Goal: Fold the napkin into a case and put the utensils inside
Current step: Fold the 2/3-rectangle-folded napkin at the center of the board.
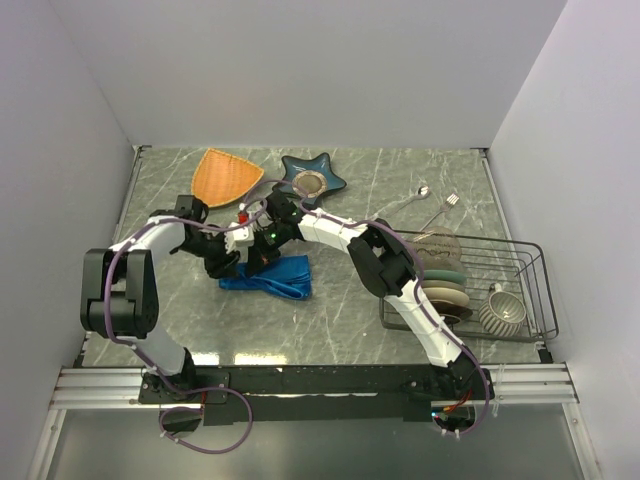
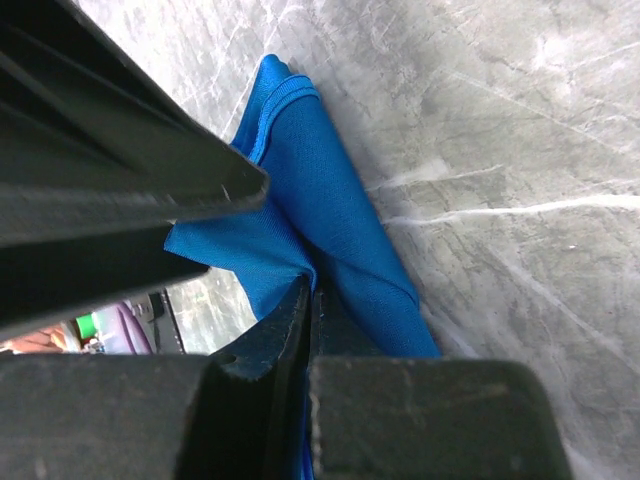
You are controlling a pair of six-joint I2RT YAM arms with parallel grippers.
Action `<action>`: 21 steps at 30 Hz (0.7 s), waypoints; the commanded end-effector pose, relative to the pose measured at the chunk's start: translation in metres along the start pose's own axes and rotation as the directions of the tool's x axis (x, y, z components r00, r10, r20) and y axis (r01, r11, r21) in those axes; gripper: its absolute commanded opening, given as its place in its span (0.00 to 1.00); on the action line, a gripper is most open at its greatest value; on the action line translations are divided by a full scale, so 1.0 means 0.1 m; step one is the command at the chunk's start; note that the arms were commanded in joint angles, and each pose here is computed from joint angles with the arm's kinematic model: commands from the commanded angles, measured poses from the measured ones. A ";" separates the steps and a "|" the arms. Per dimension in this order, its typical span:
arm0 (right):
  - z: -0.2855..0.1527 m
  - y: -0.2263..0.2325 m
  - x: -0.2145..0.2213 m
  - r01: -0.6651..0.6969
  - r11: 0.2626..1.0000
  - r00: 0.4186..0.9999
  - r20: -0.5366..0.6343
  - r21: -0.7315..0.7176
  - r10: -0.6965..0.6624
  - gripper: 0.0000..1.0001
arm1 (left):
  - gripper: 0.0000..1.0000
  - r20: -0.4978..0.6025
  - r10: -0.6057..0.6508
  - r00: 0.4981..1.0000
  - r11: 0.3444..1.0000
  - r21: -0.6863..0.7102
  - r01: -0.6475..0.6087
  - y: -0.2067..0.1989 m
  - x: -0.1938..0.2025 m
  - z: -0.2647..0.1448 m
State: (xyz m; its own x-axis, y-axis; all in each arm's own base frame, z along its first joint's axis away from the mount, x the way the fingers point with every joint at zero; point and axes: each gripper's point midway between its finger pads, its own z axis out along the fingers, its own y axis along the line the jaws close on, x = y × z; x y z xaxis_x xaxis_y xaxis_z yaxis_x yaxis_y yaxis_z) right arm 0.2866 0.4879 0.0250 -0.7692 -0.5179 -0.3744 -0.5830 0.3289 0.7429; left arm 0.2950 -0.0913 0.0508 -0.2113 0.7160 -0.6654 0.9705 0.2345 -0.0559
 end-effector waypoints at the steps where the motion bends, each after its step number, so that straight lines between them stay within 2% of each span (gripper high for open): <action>1: 0.11 -0.24 0.21 -0.049 0.997 0.998 -0.039 0.067 0.052 0.00 | 0.52 0.002 0.082 0.997 0.997 0.002 -0.082 0.01 -0.01 0.05; 4: 0.10 -0.24 0.20 -0.054 0.996 0.998 -0.035 0.067 0.056 0.00 | 0.48 -0.016 0.102 0.995 0.995 -0.002 -0.102 0.01 0.01 0.08; 8: 0.09 -0.20 0.20 -0.058 0.997 0.998 -0.032 0.060 0.060 0.00 | 0.29 -0.036 0.119 0.992 0.993 0.007 -0.119 -0.02 0.06 0.10; 10: 0.07 -0.16 0.18 -0.066 0.996 0.997 -0.026 0.056 0.067 0.00 | 0.23 -0.046 0.115 0.992 0.993 0.014 -0.114 -0.04 0.10 0.11; 11: 0.06 -0.14 0.17 -0.066 0.997 0.998 -0.021 0.052 0.067 0.00 | 0.15 -0.051 0.114 0.992 0.993 0.014 -0.113 -0.04 0.11 0.12; 14: -0.02 -0.04 0.09 -0.070 0.997 0.998 -0.003 0.046 0.070 0.12 | 0.01 -0.056 0.103 0.993 0.994 0.027 -0.101 -0.07 0.14 0.14; 15: -0.07 -0.01 0.06 -0.071 0.996 0.997 0.007 0.046 0.071 0.20 | 0.01 -0.058 0.096 0.994 0.995 0.035 -0.094 -0.08 0.15 0.14; 17: -0.27 0.09 -0.09 -0.066 0.997 0.997 0.049 0.044 0.063 0.30 | 0.01 -0.065 0.096 0.993 0.995 0.040 -0.093 -0.08 0.17 0.14; 18: -0.34 0.12 -0.10 -0.078 0.996 0.996 0.057 0.037 0.076 0.39 | 0.01 -0.069 0.093 0.993 0.995 0.042 -0.090 -0.08 0.18 0.14; 21: -0.70 0.21 -0.24 -0.090 0.996 0.990 0.107 0.029 0.086 0.45 | 0.01 -0.073 0.103 0.992 0.994 0.043 -0.100 -0.07 0.19 0.15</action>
State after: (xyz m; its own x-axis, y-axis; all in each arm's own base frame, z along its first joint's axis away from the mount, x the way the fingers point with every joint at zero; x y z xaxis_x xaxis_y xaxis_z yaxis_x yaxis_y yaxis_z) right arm 0.2814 0.4797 0.0384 -0.8142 -0.4830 -0.3223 -0.5205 0.3612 0.7737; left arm 0.2865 -0.0878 0.0295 -0.1568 0.7761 -0.6108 0.9842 0.1739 -0.0316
